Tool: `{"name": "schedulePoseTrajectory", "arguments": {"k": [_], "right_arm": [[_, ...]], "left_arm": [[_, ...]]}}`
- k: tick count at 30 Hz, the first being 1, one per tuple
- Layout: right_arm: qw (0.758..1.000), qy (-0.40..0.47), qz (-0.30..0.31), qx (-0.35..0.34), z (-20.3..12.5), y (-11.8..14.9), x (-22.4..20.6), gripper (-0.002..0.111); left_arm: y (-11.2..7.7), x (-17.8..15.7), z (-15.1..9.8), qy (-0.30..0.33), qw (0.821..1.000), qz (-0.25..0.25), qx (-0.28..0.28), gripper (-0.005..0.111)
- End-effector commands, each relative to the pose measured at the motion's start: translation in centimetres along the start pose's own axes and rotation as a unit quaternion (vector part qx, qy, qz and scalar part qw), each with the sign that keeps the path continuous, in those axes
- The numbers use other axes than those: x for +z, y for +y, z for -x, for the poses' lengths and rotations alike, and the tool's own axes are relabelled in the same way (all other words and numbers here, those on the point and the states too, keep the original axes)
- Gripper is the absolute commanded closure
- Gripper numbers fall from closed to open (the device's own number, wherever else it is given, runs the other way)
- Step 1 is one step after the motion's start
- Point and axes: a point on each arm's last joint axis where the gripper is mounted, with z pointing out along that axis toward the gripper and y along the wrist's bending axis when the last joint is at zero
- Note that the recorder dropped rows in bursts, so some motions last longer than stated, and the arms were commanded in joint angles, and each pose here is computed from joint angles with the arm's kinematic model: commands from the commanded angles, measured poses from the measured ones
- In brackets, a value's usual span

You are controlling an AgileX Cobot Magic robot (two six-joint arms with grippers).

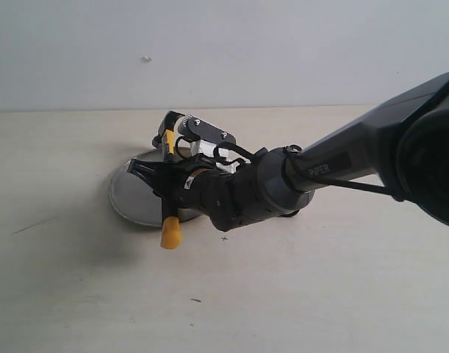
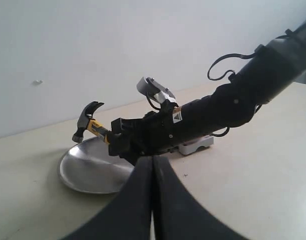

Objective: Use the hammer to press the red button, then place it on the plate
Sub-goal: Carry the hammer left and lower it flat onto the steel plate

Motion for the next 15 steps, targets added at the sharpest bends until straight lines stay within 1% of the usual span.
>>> {"name": "schedulePoseTrajectory", "arguments": {"k": [1, 7, 9, 11, 15], "right_arm": [[0.999, -0.031, 0.018, -0.028, 1.04, 0.64, -0.13, 0.108], [0.999, -0.024, 0.014, -0.029, 0.86, 0.51, -0.07, 0.108], [0.999, -0.024, 0.014, -0.03, 0.85, 0.5, -0.07, 0.107], [0.999, -0.024, 0.014, -0.03, 0.85, 0.5, -0.07, 0.102], [0.999, -0.021, 0.013, -0.03, 0.81, 0.49, -0.07, 0.088]], "left_arm": [[0.0, -0.05, 0.11, -0.007, 1.0, -0.001, -0.007, 0.107], [0.0, -0.05, 0.11, -0.007, 1.0, -0.001, -0.007, 0.107], [0.0, -0.05, 0.11, -0.007, 1.0, -0.001, -0.007, 0.107], [0.0, -0.05, 0.11, -0.007, 1.0, -0.001, -0.007, 0.107], [0.0, -0.05, 0.11, -0.007, 1.0, -0.001, -0.007, 0.107]]}}
